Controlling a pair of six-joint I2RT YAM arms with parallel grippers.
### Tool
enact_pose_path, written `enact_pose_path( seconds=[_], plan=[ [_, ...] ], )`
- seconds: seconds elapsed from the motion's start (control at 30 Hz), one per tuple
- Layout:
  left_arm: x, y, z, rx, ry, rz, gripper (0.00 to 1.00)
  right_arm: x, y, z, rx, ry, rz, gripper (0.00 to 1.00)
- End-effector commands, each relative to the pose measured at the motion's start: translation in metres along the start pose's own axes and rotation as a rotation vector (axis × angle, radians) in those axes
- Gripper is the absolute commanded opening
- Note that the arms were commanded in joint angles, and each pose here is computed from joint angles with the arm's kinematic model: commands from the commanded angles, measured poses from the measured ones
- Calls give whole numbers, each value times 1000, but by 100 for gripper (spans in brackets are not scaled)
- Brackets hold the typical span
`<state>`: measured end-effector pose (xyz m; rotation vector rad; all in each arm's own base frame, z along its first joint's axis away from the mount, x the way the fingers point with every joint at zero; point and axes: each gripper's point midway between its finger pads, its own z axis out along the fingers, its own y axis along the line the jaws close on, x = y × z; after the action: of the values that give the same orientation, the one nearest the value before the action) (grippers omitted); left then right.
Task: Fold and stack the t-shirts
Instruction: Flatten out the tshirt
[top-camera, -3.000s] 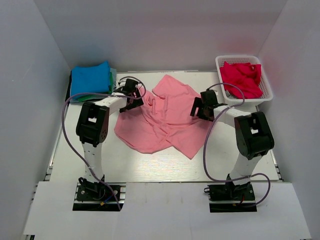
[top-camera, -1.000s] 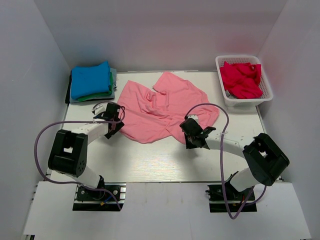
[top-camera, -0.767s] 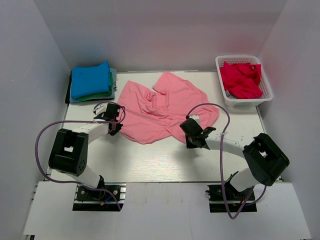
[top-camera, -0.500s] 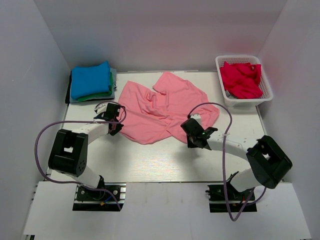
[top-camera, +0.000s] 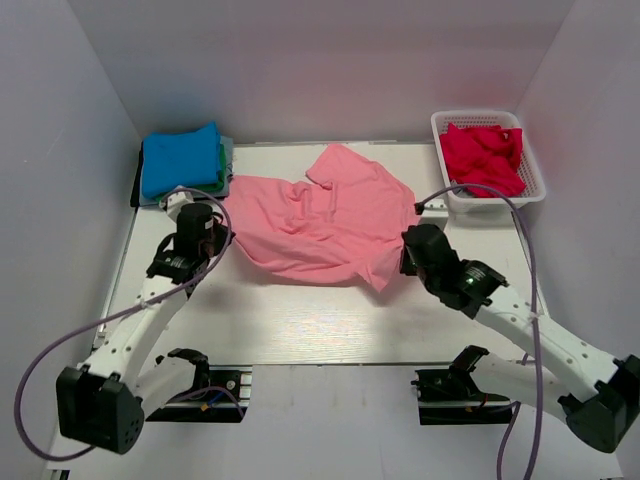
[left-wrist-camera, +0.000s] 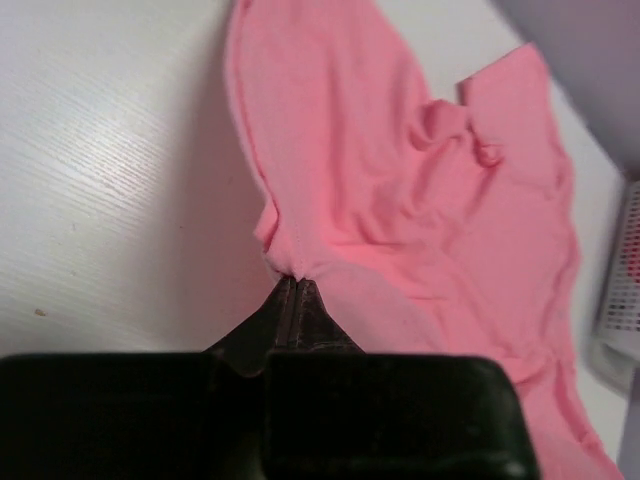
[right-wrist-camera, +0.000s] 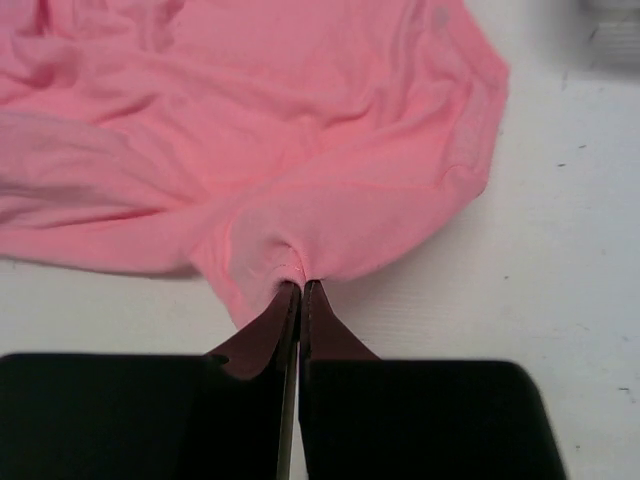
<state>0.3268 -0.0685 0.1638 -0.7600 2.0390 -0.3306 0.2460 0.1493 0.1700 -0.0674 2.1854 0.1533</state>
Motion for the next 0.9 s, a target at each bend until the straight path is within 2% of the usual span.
enact_pose_path(
  seconds=[0.0, 0.1, 0.33, 0.47, 0.57, 0.63, 0.67, 0.7, 0.73, 0.77, 0.8, 0.87],
  plan=[
    [-13, -8, -27, 63, -31, 7, 0, -27, -21, -23, 72, -80, 0, 0],
    [-23, -6, -43, 55, -59, 3, 0, -41, -34, -37, 112, -128, 20, 0],
    [-32, 11, -46, -29, -95, -41, 0, -66, -65, -66, 226, -233, 83, 0],
    [-23, 14, -43, -37, -65, -28, 0, -52, -64, -58, 220, -202, 71, 0],
    [-4, 18, -33, -45, -1, -13, 0, -40, -57, -47, 193, -170, 59, 0],
    [17, 34, -25, -102, 69, 3, 0, -20, -53, -35, 195, -104, 55, 0],
    [30, 44, -22, -134, 108, 4, 4, -11, -55, -30, 212, -67, 17, 0],
    [38, 49, -20, -152, 136, 12, 21, -3, -56, -26, 223, -44, 23, 0],
    [46, 55, -15, -185, 164, 13, 44, 5, -60, -23, 246, -23, 15, 0],
    [54, 64, -13, -215, 190, 24, 94, 13, -62, -19, 264, 5, -2, 0],
    [57, 66, -11, -229, 200, 19, 100, 16, -63, -17, 277, 14, 8, 0],
    [62, 72, -6, -262, 214, 31, 100, 19, -65, -14, 294, 24, 1, 0]
  ],
)
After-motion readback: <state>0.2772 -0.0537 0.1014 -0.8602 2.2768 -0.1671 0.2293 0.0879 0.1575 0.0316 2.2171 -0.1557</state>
